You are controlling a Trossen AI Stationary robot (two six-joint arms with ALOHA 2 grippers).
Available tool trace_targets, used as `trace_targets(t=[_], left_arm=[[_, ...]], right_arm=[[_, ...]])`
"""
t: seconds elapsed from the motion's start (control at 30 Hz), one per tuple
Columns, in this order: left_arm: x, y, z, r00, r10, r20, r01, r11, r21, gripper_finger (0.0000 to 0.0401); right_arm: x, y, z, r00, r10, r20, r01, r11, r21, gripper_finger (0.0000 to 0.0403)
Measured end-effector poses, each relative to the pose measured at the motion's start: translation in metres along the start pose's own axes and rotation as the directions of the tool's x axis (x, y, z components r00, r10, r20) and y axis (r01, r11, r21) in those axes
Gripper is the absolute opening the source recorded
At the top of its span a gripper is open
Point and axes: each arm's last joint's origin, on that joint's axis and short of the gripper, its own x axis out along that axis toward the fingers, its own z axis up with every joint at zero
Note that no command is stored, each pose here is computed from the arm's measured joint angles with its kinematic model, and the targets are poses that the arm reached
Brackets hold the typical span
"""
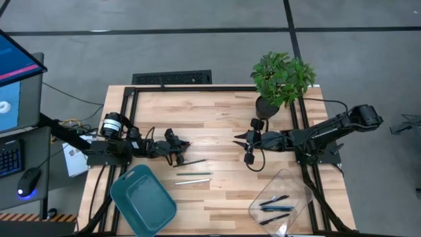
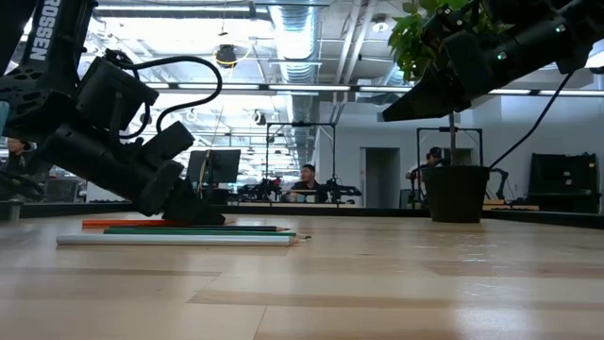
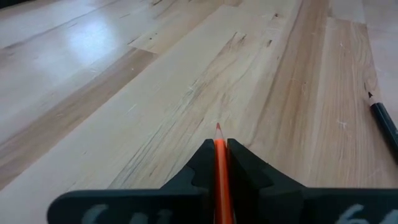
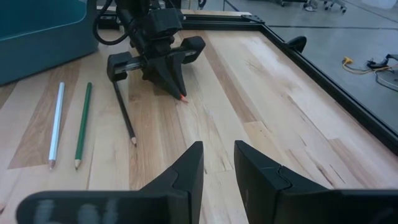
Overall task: Sort pens & pencils
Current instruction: Put the orange pencil in the blue bin
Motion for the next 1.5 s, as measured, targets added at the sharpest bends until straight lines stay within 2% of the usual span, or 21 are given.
trace_targets(t=[0.77, 0.97, 1.13, 1.5], left_arm=[[0.000, -0.001, 0.002, 1.000, -0.001, 0.019, 0.001, 1.000, 0.003, 0.0011], [-0.003, -0.003, 0.009, 0.999, -0.042, 0.026, 0.042, 0.999, 0.011, 0.0011], [-0.006, -0.002, 0.012, 1.000, -0.030, 0.010, 0.029, 0.999, 0.016, 0.0011], [-0.010, -0.003, 0.022, 0.998, -0.030, 0.056, 0.029, 0.999, 0.025, 0.0011]], right_arm=[[0.000, 0.000, -0.001, 1.000, 0.000, -0.014, 0.000, 1.000, -0.005, 0.0113], [0.000, 0.000, -0.001, 1.000, 0.000, -0.014, 0.000, 1.000, -0.005, 0.0113], [0.000, 0.000, -0.001, 1.000, 0.000, -0.014, 0.000, 1.000, -0.005, 0.0113], [0.000, 0.000, -0.001, 1.000, 0.000, -0.013, 0.000, 1.000, -0.004, 0.0113]])
